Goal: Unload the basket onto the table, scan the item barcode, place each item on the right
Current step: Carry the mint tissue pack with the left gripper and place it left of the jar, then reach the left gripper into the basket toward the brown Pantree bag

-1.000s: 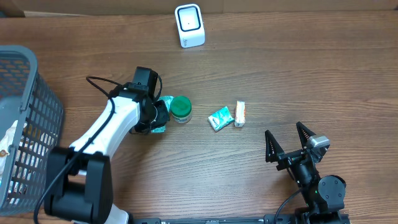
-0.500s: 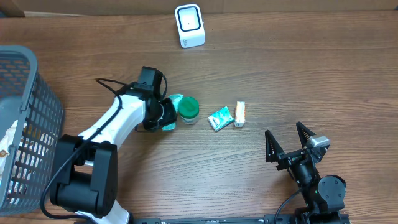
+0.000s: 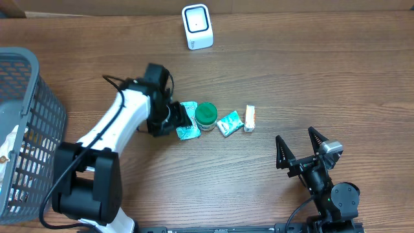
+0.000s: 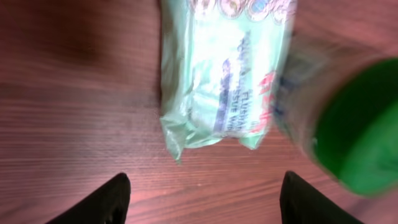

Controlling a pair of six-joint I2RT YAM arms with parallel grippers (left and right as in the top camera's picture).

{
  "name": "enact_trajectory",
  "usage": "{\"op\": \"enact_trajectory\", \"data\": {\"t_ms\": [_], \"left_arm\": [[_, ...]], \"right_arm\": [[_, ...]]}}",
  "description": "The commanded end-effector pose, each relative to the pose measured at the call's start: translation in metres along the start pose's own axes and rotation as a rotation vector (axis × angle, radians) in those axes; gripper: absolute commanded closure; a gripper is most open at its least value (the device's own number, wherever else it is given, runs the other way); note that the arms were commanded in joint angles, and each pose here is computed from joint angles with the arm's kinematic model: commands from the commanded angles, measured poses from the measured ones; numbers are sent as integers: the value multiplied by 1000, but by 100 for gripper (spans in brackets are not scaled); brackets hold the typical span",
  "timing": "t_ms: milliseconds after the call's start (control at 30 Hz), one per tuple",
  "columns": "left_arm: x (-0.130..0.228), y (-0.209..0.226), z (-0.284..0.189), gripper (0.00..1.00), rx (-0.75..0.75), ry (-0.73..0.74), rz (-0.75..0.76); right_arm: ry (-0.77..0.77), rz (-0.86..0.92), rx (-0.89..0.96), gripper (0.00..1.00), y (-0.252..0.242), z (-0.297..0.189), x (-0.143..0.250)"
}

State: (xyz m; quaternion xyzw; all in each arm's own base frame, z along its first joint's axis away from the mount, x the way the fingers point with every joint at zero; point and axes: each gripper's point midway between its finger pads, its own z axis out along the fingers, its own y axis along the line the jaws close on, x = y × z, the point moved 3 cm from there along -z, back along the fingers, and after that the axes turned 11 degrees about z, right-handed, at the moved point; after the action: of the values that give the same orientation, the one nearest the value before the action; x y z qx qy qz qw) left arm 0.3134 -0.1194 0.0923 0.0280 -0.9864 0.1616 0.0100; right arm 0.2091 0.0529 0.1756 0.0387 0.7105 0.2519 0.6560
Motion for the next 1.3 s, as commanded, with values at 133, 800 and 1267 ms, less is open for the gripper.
{"op": "enact_trajectory", "data": {"t_ms": [133,800,1267], "left_arm": [[-37,-16,-178,35,-137,-292,64],[104,254,-378,0,-432,-680,-935],[75,347,-254,3,-451,-383,-919]], "right_arm": [[-5,3,2,0,-1,0,2],[-5,3,2,0,-1,0,2],[-5,3,2,0,-1,0,2]]}}
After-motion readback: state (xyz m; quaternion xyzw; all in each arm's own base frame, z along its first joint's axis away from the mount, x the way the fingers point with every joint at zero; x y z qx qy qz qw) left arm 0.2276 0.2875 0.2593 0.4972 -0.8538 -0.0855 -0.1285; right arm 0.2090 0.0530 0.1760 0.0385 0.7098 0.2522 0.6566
